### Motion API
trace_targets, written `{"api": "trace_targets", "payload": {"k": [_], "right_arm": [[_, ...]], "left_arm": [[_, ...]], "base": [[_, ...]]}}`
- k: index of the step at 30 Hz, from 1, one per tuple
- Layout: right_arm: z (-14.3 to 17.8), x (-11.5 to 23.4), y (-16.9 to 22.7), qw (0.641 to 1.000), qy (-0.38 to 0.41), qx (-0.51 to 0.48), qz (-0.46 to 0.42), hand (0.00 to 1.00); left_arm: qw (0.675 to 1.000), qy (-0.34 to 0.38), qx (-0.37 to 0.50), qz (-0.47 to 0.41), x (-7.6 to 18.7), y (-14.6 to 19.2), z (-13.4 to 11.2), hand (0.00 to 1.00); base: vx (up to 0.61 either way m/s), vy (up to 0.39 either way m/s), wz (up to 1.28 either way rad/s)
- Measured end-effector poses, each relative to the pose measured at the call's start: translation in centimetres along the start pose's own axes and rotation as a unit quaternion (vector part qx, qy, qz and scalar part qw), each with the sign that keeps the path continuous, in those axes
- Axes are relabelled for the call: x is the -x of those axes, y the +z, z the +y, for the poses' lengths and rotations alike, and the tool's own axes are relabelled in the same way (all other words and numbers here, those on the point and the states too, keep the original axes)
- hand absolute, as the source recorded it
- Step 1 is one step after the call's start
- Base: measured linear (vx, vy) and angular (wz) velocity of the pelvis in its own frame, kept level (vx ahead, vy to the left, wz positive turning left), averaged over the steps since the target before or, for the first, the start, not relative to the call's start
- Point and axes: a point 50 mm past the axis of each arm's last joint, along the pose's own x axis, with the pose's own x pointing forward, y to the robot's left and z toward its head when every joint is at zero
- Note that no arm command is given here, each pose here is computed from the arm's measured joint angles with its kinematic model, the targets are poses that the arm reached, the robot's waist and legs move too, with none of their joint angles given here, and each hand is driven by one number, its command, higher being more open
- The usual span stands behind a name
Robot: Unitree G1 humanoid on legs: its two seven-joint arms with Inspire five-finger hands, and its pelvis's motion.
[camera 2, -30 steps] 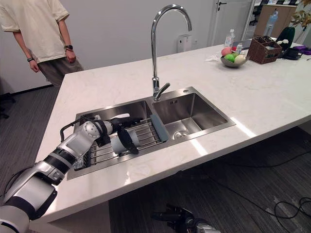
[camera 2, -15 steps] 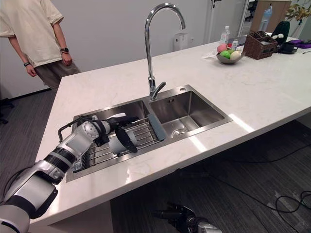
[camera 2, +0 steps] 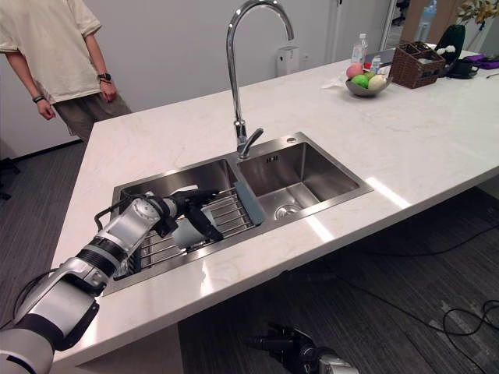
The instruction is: Walk over to the sink, pick up the cup, carry it to the dishwasher, place the cup inside the dishwasher, then close the dishwasher door
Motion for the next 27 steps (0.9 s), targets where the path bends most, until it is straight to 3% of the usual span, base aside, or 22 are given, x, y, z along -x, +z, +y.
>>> {"api": "trace_targets", "payload": {"k": [12,27], "right_arm": [[-0.1,0.1,0.1,1.000,0.005,0.001,0.001,1.00],[-0.1,0.1,0.1,1.000,0.009,-0.001,-0.001,1.00]], "left_arm": [[1.000,0.006,0.010,0.006,-0.1,0.0,0.1,1.00],[0.996,0.084,0.004,0.040,0.1,-1.6,1.9,1.00]], "base": [[0.00,0.000,0.00],[0.00,0.000,0.00]]}}
